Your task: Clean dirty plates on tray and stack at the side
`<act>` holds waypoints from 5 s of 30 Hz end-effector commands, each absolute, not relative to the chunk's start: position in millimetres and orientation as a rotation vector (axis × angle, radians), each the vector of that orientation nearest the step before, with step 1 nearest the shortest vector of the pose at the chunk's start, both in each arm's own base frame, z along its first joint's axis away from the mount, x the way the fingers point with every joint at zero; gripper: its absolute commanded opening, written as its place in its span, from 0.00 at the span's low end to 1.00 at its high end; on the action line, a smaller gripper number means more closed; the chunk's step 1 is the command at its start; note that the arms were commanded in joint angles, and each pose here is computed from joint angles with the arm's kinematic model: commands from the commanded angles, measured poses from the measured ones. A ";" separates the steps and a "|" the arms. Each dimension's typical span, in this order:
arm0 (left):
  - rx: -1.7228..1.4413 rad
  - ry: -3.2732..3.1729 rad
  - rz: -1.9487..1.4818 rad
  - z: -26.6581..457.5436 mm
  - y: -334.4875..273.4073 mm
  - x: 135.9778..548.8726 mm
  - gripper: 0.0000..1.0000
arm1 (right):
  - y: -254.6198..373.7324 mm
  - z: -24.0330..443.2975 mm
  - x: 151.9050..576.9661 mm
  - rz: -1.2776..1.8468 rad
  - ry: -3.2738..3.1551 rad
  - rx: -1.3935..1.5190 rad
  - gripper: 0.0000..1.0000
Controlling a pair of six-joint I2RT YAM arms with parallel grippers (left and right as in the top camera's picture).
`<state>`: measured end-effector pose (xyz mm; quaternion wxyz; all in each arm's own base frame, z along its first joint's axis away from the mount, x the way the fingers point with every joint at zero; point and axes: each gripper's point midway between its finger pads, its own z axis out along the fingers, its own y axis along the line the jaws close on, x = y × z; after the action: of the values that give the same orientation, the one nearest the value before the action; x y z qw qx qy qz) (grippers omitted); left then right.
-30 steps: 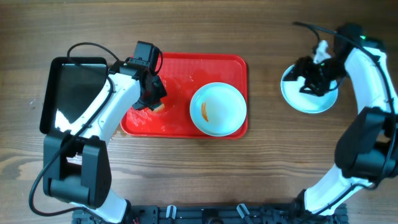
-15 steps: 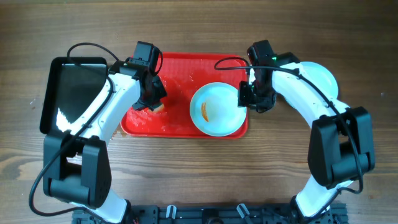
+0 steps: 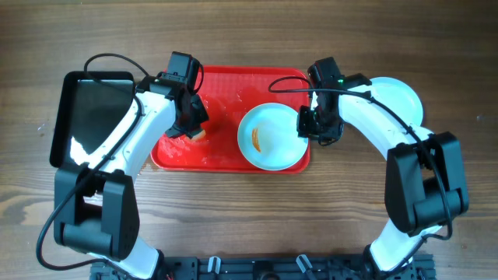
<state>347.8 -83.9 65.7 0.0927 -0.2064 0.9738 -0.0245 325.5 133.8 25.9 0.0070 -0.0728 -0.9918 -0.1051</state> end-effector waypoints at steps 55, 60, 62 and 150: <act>-0.618 2.887 -0.053 66.4 -81.5 345.6 0.04 | 142.1 19.1 326.1 -0.282 -3.137 -0.210 0.31; -0.618 2.887 -0.053 66.4 -81.5 345.6 0.04 | 144.2 19.5 326.7 -0.300 -3.131 -0.250 0.27; -0.618 2.887 -0.053 66.4 -81.5 345.6 0.04 | 146.8 19.9 326.2 -0.323 -3.124 -0.247 0.27; -0.155 2.751 -0.370 37.1 -146.9 372.0 0.04 | 267.5 20.4 350.5 -0.423 -3.333 -0.366 0.04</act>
<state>374.1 -144.3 40.1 0.1876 -0.0659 0.9720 -0.1254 338.5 267.9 10.4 -0.0916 -0.0866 -0.9835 -0.1301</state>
